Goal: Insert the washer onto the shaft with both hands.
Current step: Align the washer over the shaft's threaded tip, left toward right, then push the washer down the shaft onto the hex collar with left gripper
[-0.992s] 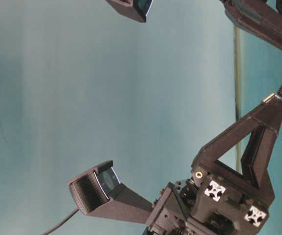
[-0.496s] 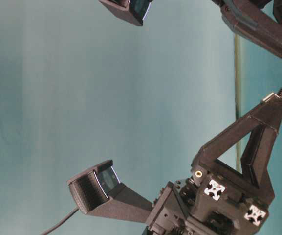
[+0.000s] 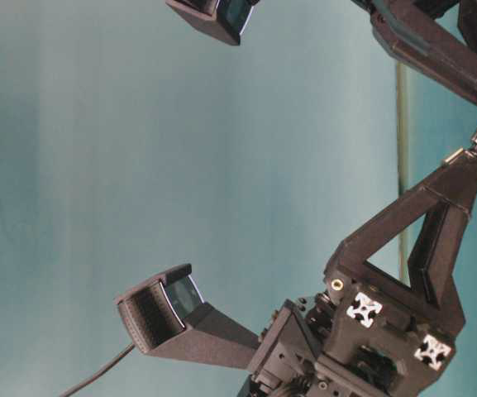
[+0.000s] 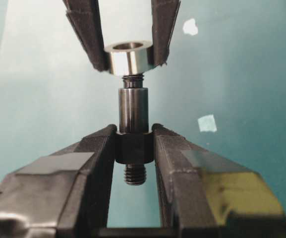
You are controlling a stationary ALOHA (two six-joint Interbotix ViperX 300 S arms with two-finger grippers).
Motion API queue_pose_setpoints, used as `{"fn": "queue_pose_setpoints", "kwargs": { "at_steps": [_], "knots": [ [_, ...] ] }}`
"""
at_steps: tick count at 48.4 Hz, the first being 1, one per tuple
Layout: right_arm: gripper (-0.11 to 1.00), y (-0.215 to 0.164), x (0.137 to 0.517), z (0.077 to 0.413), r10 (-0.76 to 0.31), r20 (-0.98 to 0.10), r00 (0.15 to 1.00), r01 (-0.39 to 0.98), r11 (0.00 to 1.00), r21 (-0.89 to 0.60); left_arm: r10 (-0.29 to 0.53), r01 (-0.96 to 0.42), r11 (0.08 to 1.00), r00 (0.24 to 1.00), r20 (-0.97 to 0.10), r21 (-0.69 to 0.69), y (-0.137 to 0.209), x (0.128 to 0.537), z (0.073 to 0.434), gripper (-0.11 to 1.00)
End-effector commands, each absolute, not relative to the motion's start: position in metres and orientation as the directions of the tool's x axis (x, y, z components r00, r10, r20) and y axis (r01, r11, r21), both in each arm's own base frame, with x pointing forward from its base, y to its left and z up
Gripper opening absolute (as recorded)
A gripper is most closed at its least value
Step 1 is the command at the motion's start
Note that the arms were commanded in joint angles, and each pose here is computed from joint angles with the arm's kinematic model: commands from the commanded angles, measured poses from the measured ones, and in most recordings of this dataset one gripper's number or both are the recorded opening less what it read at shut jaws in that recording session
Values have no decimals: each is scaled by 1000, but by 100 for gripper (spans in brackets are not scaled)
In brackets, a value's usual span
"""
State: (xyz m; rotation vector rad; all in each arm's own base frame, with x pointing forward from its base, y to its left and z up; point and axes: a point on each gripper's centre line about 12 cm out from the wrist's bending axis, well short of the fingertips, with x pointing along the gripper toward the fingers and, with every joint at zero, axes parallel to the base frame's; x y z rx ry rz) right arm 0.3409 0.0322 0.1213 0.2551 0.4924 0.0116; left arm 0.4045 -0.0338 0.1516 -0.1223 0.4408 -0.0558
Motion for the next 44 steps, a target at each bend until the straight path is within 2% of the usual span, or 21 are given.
{"fn": "queue_pose_setpoints", "kwargs": {
  "at_steps": [1, 29, 44],
  "knots": [
    [0, 30, 348, 131, 65, -429, 901, 49, 967, 250, -84, 33, 990, 915, -395, -134, -35, 409, 159, 34],
    [0, 29, 351, 131, 65, -425, 903, 48, 967, 249, -83, 33, 991, 914, -397, -132, -35, 417, 157, 34],
    [0, 26, 353, 133, 56, -421, 905, 56, 967, 249, -82, 29, 991, 897, -435, -128, -36, 417, 150, 34]
  ]
}}
